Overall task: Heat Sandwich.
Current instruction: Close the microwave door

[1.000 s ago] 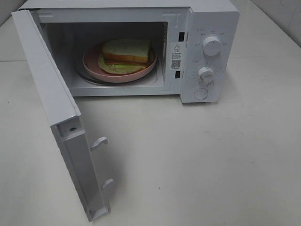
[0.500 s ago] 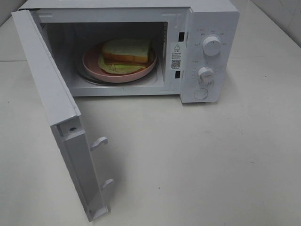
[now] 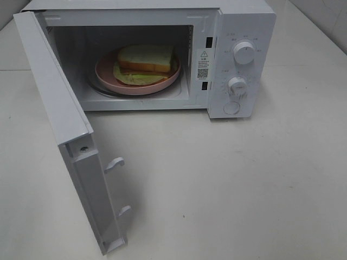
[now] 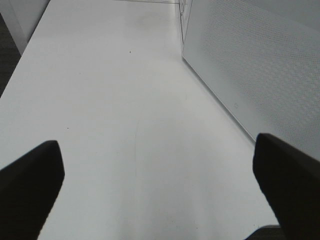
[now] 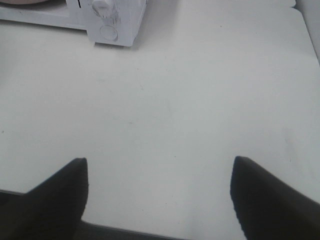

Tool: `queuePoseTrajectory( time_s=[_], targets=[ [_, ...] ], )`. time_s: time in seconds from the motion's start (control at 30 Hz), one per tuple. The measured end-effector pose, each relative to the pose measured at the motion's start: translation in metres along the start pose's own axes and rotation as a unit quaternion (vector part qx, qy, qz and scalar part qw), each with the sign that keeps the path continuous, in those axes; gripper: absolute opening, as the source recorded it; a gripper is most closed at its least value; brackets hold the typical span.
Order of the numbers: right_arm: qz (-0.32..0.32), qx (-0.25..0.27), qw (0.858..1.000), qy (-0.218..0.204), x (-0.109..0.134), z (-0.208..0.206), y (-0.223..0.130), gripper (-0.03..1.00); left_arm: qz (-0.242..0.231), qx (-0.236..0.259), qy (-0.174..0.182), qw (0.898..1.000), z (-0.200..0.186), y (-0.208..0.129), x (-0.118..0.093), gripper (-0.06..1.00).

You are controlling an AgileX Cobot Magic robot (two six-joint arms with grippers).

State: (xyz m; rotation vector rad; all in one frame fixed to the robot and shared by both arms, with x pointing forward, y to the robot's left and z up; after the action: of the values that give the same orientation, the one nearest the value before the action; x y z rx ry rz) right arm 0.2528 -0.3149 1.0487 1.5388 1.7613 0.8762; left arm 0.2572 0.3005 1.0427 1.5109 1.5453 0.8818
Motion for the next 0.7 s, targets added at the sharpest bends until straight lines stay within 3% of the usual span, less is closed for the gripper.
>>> queuePoseTrajectory(
  time_s=[0.13, 0.3, 0.7],
  targets=[
    [0.0, 0.006, 1.0, -0.003, 0.001, 0.01, -0.009, 0.76, 0.0, 0.0, 0.0, 1.0, 0.0, 0.0, 0.0, 0.97],
    [-0.003, -0.05, 0.999, 0.003, 0.003, 0.014, -0.008, 0.76, 0.0, 0.0, 0.0, 1.0, 0.0, 0.0, 0.0, 0.97],
    [-0.003, -0.056, 0.998, 0.005, 0.003, 0.016, -0.007, 0.76, 0.0, 0.0, 0.0, 1.0, 0.0, 0.0, 0.0, 0.97]
  ],
)
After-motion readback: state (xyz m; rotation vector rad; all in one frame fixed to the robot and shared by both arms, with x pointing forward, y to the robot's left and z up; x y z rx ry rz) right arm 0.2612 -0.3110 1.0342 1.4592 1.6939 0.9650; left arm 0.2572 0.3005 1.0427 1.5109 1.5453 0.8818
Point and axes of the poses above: a point on each arm's last joint axis where the gripper is mounted, z pointing out along that axis toward the gripper, x along the wrist's bending axis when the last joint is at zero, y = z × x, the point moved 3 cm from there along z, pointing out along that axis toward the gripper, and after that the axes turned 1 degree about z, right-handed, at the moved point
